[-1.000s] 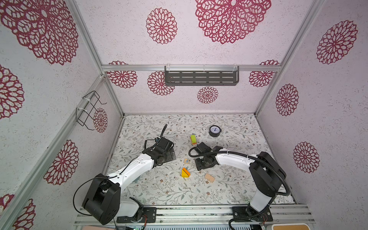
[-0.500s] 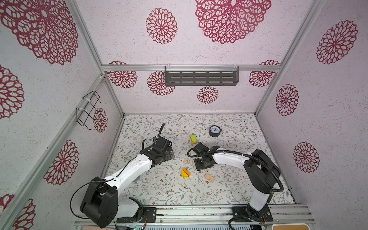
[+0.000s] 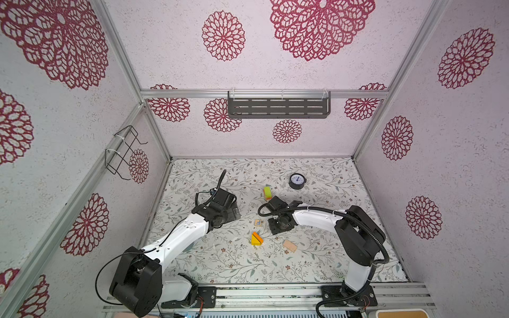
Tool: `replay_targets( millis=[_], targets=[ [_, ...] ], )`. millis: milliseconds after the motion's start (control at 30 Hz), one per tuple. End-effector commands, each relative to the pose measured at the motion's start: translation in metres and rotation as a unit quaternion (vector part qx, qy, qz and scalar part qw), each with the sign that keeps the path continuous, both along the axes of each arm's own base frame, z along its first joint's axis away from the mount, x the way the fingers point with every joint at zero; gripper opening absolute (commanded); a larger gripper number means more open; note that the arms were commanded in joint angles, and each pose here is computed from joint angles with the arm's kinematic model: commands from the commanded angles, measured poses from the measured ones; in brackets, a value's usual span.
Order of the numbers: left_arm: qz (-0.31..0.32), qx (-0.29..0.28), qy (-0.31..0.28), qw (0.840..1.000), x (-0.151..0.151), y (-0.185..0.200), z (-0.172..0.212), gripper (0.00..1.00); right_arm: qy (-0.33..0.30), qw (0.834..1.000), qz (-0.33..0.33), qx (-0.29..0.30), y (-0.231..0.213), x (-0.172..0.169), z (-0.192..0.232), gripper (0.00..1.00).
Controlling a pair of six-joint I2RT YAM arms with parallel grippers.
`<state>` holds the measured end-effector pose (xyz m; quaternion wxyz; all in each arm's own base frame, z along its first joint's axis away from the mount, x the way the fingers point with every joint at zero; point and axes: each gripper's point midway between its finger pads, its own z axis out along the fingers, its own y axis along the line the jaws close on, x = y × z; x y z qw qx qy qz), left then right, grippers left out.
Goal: Build the wood block tower
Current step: 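Close the right gripper on the H letter cube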
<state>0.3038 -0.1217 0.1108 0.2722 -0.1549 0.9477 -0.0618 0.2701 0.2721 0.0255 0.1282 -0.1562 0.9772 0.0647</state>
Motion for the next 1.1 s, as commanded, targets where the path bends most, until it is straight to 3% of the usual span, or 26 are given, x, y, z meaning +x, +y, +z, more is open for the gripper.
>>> replay_targets(
  millis=[0,67,167,400,1067],
  targets=[
    [0.002,0.005,-0.009,1.0,0.003,0.003,0.007,0.97,-0.004,1.0,0.008,-0.009,0.001,0.003,0.004,0.47],
    [0.002,0.004,-0.009,1.0,0.003,0.004,0.007,0.97,-0.003,1.0,0.01,-0.016,0.0,0.004,0.003,0.57],
    [0.003,0.005,-0.009,1.0,0.002,0.004,0.008,0.97,-0.003,1.0,0.006,-0.015,0.0,0.004,0.003,0.61],
    [0.007,0.006,-0.008,1.0,0.001,0.008,0.006,0.97,-0.001,1.0,-0.023,0.012,0.003,0.002,0.005,0.59],
    [0.011,0.001,-0.011,1.0,0.001,0.011,0.008,0.97,-0.004,0.999,-0.043,0.014,-0.001,-0.002,0.008,0.54]
  ],
)
